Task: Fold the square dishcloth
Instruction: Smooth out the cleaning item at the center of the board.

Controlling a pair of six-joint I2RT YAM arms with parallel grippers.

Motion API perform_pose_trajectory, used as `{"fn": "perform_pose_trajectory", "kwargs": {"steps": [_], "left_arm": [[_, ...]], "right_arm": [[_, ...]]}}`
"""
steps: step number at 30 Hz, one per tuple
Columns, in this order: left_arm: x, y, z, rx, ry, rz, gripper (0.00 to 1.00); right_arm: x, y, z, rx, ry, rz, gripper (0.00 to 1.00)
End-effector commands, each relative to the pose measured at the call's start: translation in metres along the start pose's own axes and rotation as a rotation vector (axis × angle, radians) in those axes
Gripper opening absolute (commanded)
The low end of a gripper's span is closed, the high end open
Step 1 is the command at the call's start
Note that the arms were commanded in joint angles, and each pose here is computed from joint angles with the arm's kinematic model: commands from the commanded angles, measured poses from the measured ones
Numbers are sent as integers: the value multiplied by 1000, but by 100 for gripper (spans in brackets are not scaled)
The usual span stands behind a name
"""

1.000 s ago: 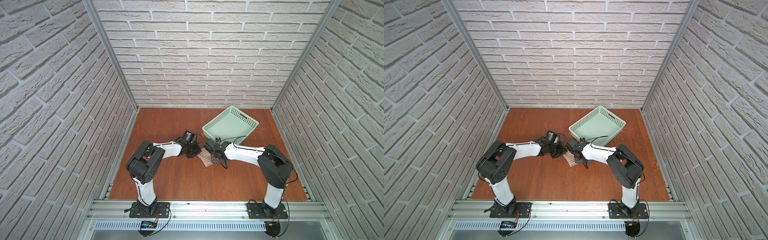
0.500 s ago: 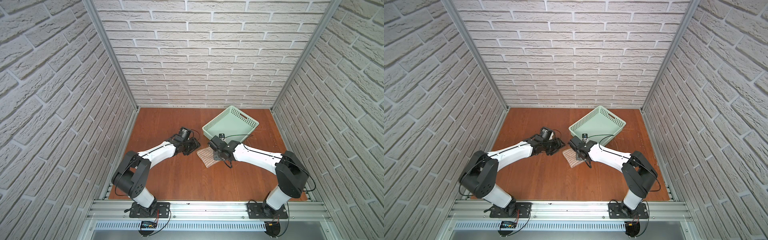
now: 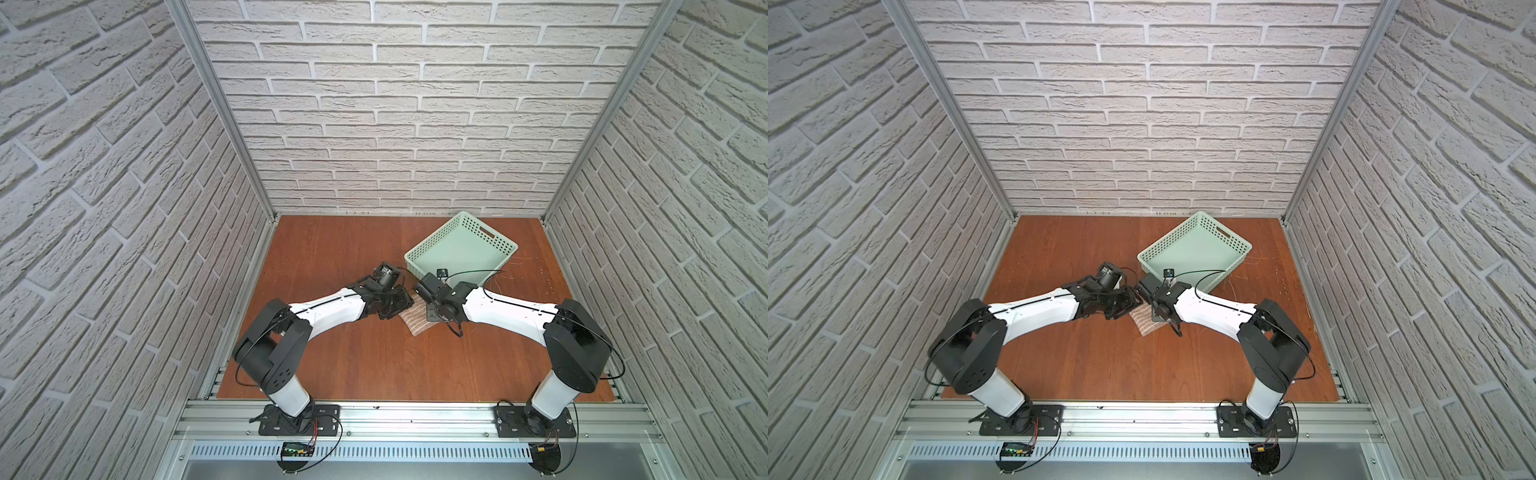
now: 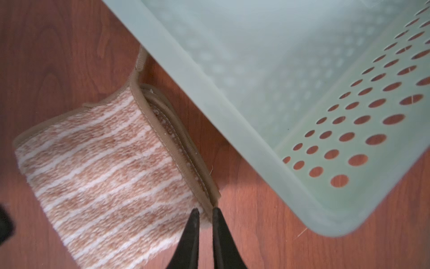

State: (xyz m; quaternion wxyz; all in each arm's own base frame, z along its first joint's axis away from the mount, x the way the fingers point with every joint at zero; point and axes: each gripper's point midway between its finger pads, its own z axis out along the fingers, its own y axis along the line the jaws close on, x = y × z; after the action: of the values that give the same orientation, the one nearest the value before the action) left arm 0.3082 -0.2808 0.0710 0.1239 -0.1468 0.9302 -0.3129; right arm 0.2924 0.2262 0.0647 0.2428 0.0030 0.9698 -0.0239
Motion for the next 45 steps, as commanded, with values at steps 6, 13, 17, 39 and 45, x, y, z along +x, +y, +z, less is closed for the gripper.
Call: {"fn": "perform_pose_trajectory", "kwargs": {"steps": [6, 13, 17, 39, 45], "left_arm": [[-13, 10, 26, -2, -1, -62, 47], [-28, 47, 28, -42, -17, -134, 47], [-46, 64, 10, -59, -56, -151, 47], [-28, 26, -50, -3, -93, -18, 45], [-13, 16, -30, 34, -42, -32, 40]], "right_arm": [[12, -8, 28, 56, 4, -13, 14], [28, 2, 37, -5, 49, 2, 10], [38, 25, 32, -80, 65, 21, 9], [-3, 55, -48, -137, -139, 9, 9], [-14, 64, -43, -161, -147, -5, 9]]}}
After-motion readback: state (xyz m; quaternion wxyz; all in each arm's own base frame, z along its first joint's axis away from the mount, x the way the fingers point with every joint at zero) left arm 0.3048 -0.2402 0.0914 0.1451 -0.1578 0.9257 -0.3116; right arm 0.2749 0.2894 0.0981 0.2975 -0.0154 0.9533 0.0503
